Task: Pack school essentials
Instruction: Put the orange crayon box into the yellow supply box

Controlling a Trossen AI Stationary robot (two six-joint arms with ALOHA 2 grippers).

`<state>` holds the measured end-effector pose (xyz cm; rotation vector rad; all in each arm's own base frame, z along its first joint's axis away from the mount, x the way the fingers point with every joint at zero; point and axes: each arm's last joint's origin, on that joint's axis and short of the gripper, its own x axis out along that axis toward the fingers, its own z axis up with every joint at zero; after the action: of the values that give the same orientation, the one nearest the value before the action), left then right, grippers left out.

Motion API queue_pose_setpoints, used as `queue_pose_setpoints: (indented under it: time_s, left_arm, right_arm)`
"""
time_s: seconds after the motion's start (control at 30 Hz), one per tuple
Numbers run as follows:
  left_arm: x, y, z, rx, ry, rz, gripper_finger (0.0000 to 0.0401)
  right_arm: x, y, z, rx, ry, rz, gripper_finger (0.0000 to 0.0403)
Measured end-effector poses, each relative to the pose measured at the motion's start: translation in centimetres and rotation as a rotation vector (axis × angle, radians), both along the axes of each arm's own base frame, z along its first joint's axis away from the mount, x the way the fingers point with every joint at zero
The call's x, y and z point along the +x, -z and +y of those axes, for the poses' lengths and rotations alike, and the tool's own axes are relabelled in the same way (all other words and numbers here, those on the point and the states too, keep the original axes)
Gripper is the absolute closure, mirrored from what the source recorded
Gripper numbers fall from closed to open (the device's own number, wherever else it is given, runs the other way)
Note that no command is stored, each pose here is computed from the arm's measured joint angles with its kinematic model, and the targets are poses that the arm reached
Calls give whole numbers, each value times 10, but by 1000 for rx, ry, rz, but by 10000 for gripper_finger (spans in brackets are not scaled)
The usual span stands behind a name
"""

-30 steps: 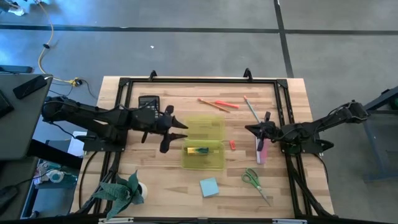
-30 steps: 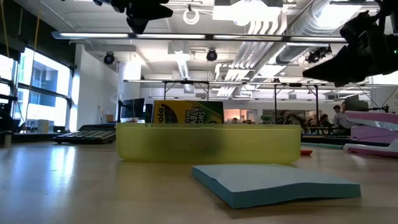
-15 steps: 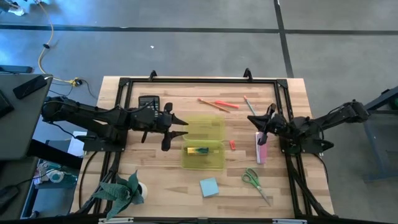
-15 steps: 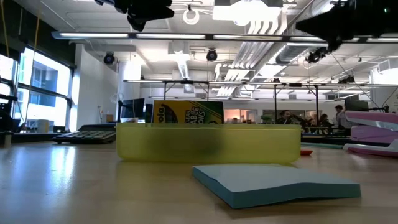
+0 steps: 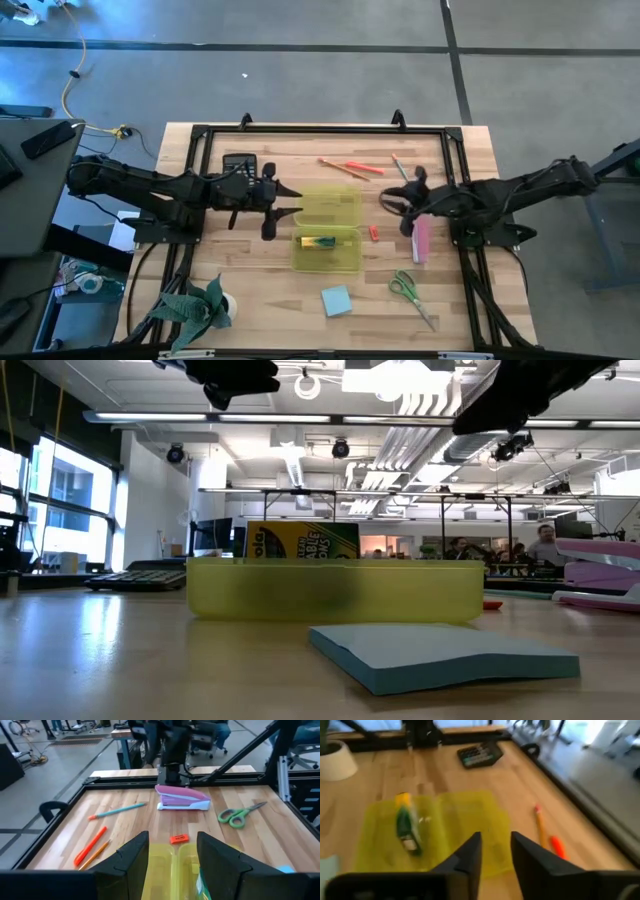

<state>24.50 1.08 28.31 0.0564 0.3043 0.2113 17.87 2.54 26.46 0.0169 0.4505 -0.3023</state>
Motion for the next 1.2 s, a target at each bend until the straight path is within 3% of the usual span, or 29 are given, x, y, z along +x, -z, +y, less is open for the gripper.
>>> queue_pose_setpoints:
  time_s: [0.13, 0.27, 0.5, 0.97, 1.2]
  left_arm:
    - [0, 0, 2, 17, -56, 1, 245]
    - [-1, 0, 3, 32, -109, 2, 245]
    - [-1, 0, 4, 14, -131, -4, 245]
    - [-1, 0, 3, 14, -129, -5, 245]
    - [-1, 0, 3, 14, -129, -4, 245]
  right_arm:
    - [21, 16, 4, 15, -24, 59, 243]
    - [45, 35, 9, -37, -79, 110, 220]
    - [86, 60, 20, -124, -214, 94, 217]
    - [145, 90, 37, -73, -373, 115, 217]
    - [162, 100, 42, -47, -419, 148, 217]
